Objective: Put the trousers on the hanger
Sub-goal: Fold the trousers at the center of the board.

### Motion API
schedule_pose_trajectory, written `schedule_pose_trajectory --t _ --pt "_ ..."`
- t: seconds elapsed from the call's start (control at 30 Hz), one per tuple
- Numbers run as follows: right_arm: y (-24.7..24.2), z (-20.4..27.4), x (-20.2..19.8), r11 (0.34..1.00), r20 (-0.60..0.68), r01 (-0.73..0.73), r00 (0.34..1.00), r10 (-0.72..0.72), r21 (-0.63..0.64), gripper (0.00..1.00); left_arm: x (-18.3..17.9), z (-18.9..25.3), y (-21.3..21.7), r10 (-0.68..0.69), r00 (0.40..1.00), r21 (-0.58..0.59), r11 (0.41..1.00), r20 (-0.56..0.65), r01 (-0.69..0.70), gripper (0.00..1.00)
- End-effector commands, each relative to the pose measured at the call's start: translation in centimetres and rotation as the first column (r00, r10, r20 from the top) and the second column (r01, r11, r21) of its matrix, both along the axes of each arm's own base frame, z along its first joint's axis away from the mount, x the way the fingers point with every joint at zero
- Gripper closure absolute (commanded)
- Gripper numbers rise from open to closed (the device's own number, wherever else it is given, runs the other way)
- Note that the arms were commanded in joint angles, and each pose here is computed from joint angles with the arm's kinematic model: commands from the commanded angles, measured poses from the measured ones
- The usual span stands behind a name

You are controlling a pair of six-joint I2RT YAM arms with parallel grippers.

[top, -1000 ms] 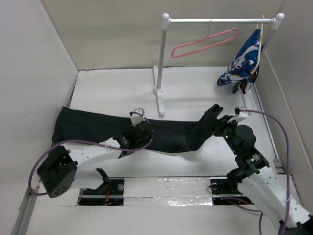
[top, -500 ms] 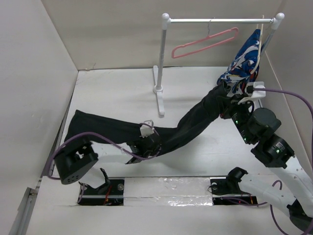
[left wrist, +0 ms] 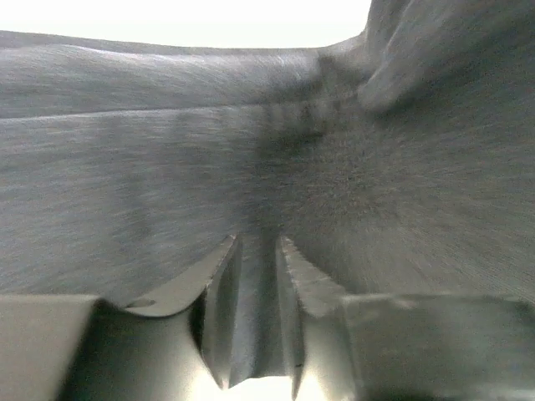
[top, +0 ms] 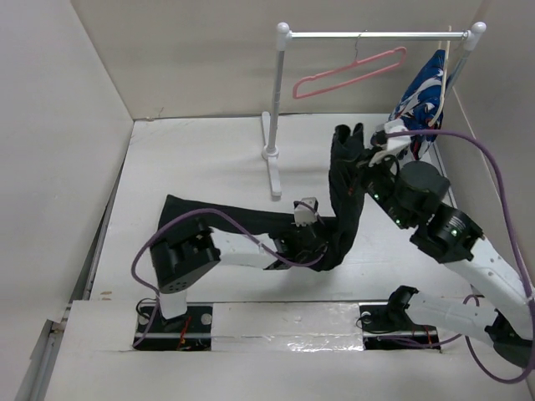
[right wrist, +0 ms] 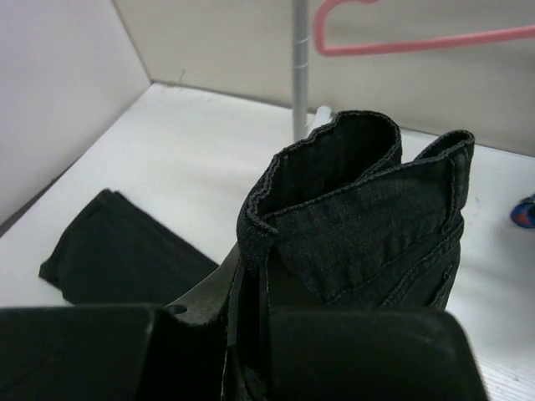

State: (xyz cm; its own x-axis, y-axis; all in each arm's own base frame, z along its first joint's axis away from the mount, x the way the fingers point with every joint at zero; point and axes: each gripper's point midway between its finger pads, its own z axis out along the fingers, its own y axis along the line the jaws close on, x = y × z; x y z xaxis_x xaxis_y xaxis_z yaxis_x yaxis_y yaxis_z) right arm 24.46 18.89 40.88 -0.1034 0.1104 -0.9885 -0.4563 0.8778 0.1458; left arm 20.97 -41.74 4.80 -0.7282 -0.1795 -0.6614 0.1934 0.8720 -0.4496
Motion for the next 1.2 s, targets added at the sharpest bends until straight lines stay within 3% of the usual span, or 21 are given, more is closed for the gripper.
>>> schedule_pose_trajectory --t 0.0,0.03,0.17,0.27,0.3,0.33,0.5,0.53,0.63,0.67,0.7,0.73,0.77,0.8,0.83,0.87,0.97,1.07,1.1,1.13,1.17 --pt "2.4 4.7 -0.1 0.994 0.109 -0.081 0.991 0.072 0.079 1.00 1.9 7.1 5.3 0.111 0.988 -0.040 0.993 0.110 -0.107 0.73" --pt "2.7 5.9 -0.1 0.991 0.127 -0.093 0.989 0.080 0.096 1.00 2.3 8.0 7.5 0.151 0.980 -0.025 0.989 0.131 -0.149 0.65" --pt "6.8 6.0 1.9 0.986 0.115 -0.149 0.983 0.140 0.073 1.00 4.4 15.7 18.0 0.341 0.919 -0.158 0.936 0.197 -0.314 0.64" --pt "9.6 7.1 2.1 0.978 0.124 -0.196 0.975 0.186 0.077 1.00 4.4 19.1 23.4 0.398 0.887 -0.213 0.911 0.235 -0.353 0.64" --pt "11.3 5.8 3.1 0.980 0.097 -0.193 0.977 0.187 0.056 1.00 3.7 22.8 25.8 0.424 0.859 -0.283 0.894 0.286 -0.347 0.64" --pt "12.5 5.9 3.3 0.977 0.102 -0.205 0.975 0.199 0.062 1.00 3.8 23.7 28.3 0.467 0.833 -0.279 0.877 0.298 -0.392 0.61" --pt "21.8 4.4 3.0 0.944 0.072 -0.324 0.945 0.320 0.064 1.00 0.8 30.6 34.2 0.552 0.740 -0.355 0.828 0.385 -0.434 0.58" --pt "25.1 1.1 3.7 0.939 0.021 -0.343 0.939 0.343 0.022 1.00 0.3 31.9 34.9 0.569 0.721 -0.374 0.816 0.395 -0.440 0.58" --pt "32.0 -0.6 1.2 0.893 -0.003 -0.449 0.893 0.449 0.030 1.00 -0.6 32.4 36.6 0.609 0.688 -0.385 0.789 0.395 -0.478 0.58" --pt "35.6 -5.6 1.0 0.874 -0.073 -0.486 0.872 0.484 -0.017 0.98 -0.8 32.4 36.9 0.618 0.681 -0.394 0.782 0.391 -0.483 0.58" --pt "37.7 -7.2 -0.2 0.847 -0.098 -0.531 0.844 0.527 -0.020 0.74 -1.2 32.6 37.4 0.631 0.668 -0.409 0.771 0.394 -0.487 0.58" --pt "39.4 -7.5 -1.8 0.836 -0.120 -0.548 0.831 0.543 -0.020 0.58 -1.3 32.4 37.9 0.645 0.655 -0.409 0.761 0.394 -0.504 0.58" --pt "40.8 -11.5 -1.7 0.841 -0.186 -0.537 0.835 0.519 -0.064 0.42 -1.5 32.3 38.2 0.651 0.651 -0.409 0.756 0.390 -0.511 0.56" --pt "40.9 -12.3 -1.9 0.852 -0.208 -0.519 0.842 0.497 -0.070 0.06 -1.7 32.2 38.6 0.661 0.644 -0.410 0.748 0.385 -0.522 0.55" --pt "40.5 -12.9 -1.7 0.859 -0.220 -0.505 0.850 0.479 -0.084 0.00 -1.8 31.9 39.0 0.671 0.635 -0.404 0.740 0.383 -0.538 0.52" --pt "39.9 -15.5 -2.0 0.854 -0.251 -0.509 0.845 0.471 -0.110 0.00 -1.9 31.6 39.2 0.673 0.634 -0.396 0.738 0.379 -0.546 0.51" --pt "35.9 -11.9 -1.8 0.876 -0.171 -0.482 0.864 0.473 -0.013 0.02 -2.1 31.0 39.5 0.684 0.626 -0.410 0.728 0.375 -0.550 0.49" --pt "28.5 -13.3 -1.4 0.915 -0.186 -0.402 0.899 0.397 0.010 0.08 -1.6 29.5 38.4 0.668 0.649 -0.415 0.740 0.364 -0.529 0.48" --pt "25.3 -18.0 -1.6 0.933 -0.263 -0.359 0.904 0.337 -0.039 0.24 -1.2 28.8 37.8 0.655 0.662 -0.405 0.751 0.363 -0.521 0.48" --pt "22.1 -16.1 -1.4 0.955 -0.236 -0.296 0.928 0.287 -0.003 0.46 -0.5 26.8 36.6 0.622 0.699 -0.365 0.780 0.354 -0.509 0.48" --pt "19.9 -17.3 -1.1 0.966 -0.256 -0.258 0.934 0.248 -0.006 0.66 0.0 26.2 35.8 0.611 0.711 -0.363 0.787 0.347 -0.499 0.48"
